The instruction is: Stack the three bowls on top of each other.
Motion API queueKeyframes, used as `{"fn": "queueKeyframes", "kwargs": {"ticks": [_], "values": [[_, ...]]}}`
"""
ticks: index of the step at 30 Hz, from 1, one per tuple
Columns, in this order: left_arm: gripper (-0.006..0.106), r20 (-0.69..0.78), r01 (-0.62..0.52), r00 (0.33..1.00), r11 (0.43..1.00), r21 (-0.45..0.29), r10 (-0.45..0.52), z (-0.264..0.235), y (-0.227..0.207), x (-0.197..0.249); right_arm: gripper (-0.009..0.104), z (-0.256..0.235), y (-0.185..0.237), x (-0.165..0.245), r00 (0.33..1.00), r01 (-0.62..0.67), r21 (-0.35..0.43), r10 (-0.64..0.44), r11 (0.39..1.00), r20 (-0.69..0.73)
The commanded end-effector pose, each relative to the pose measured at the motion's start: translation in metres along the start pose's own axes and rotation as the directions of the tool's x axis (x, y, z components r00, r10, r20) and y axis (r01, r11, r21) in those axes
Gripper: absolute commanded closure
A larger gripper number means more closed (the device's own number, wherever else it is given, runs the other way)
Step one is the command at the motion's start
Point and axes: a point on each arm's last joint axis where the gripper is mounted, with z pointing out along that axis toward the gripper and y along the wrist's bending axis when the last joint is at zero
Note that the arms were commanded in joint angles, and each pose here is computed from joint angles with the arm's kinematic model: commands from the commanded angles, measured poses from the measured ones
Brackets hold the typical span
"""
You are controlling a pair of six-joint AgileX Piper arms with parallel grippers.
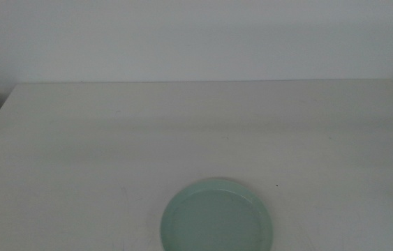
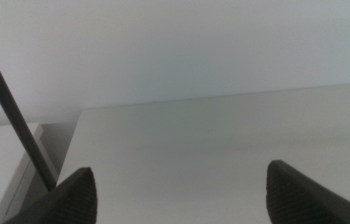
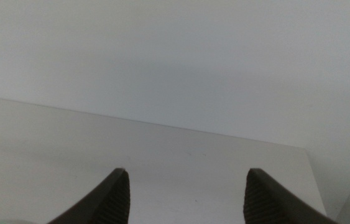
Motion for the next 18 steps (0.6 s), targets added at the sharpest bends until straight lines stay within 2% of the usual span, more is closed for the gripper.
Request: {"fn": "queueKeyframes", "kwargs": {"ticks": [1, 8, 12, 18], "values": [[-0.004, 0.077, 0.013, 0.997, 1.0, -0.005, -0.013, -0.001, 0.001, -0.01, 0.047, -0.003, -0.004, -0.014, 0.996, 0.008, 0.045, -0.012, 0.999, 0.092], [-0.004, 0.092, 0.015, 0.996, 1.0, -0.01, -0.014, -0.005, -0.001, 0.031, 0.047, -0.02, -0.004, -0.007, 0.982, 0.052, 0.092, -0.068, 0.994, 0.177], [-0.004, 0.107, 0.017, 0.994, 1.0, -0.014, -0.015, -0.006, -0.002, 0.066, 0.047, -0.021, -0.005, 0.023, 0.973, 0.039, 0.134, -0.068, 0.99, 0.223], [-0.004, 0.118, 0.016, 0.993, 1.0, -0.015, -0.015, -0.008, -0.003, 0.11, 0.047, -0.014, -0.002, 0.08, 0.99, 0.048, 0.126, -0.064, 0.991, 0.127]]}}
